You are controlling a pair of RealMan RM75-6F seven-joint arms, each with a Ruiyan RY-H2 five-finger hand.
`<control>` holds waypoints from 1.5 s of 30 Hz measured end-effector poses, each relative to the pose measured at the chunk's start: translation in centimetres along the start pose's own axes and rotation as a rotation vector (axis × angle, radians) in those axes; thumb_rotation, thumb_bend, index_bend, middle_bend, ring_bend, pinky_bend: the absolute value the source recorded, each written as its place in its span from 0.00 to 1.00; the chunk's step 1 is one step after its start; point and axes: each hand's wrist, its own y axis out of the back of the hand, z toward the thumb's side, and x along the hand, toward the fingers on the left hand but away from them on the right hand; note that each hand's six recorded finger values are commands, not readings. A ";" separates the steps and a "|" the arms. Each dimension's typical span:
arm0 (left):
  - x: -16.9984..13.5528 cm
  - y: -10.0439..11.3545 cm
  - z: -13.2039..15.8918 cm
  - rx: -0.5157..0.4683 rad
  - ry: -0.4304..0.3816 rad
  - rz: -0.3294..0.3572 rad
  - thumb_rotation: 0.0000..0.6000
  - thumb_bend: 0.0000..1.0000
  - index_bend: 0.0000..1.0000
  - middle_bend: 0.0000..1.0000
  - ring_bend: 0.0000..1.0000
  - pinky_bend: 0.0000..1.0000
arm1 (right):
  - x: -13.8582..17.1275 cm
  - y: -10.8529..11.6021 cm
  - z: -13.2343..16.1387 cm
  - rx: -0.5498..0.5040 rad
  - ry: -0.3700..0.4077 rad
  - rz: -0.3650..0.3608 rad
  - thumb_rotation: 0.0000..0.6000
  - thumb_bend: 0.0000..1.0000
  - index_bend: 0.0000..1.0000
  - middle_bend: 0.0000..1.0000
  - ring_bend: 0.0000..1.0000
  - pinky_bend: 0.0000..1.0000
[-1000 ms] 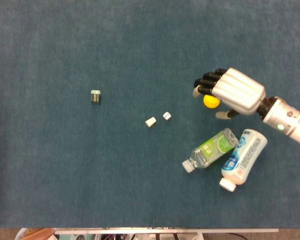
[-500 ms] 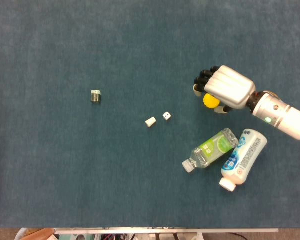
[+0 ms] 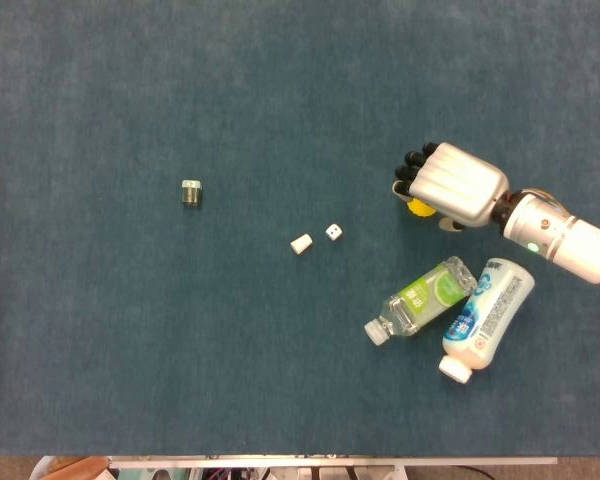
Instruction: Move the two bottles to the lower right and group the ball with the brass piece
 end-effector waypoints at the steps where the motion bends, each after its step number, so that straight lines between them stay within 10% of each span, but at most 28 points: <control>1: 0.0 0.0 0.0 -0.001 0.001 -0.001 1.00 0.02 0.30 0.17 0.15 0.41 | 0.0 -0.1 -0.1 0.004 -0.004 0.001 1.00 0.00 0.46 0.40 0.30 0.41; 29: -0.6 -0.3 -1.2 -0.025 0.030 -0.002 1.00 0.02 0.30 0.17 0.15 0.41 | -2.2 -1.4 -0.6 -0.007 -0.057 0.032 1.00 0.00 0.47 0.41 0.31 0.41; 45: -0.8 -0.5 -1.5 -0.032 0.034 -0.002 1.00 0.02 0.30 0.17 0.15 0.41 | -2.4 -0.9 -0.6 -0.020 -0.051 0.004 1.00 0.01 0.63 0.43 0.32 0.41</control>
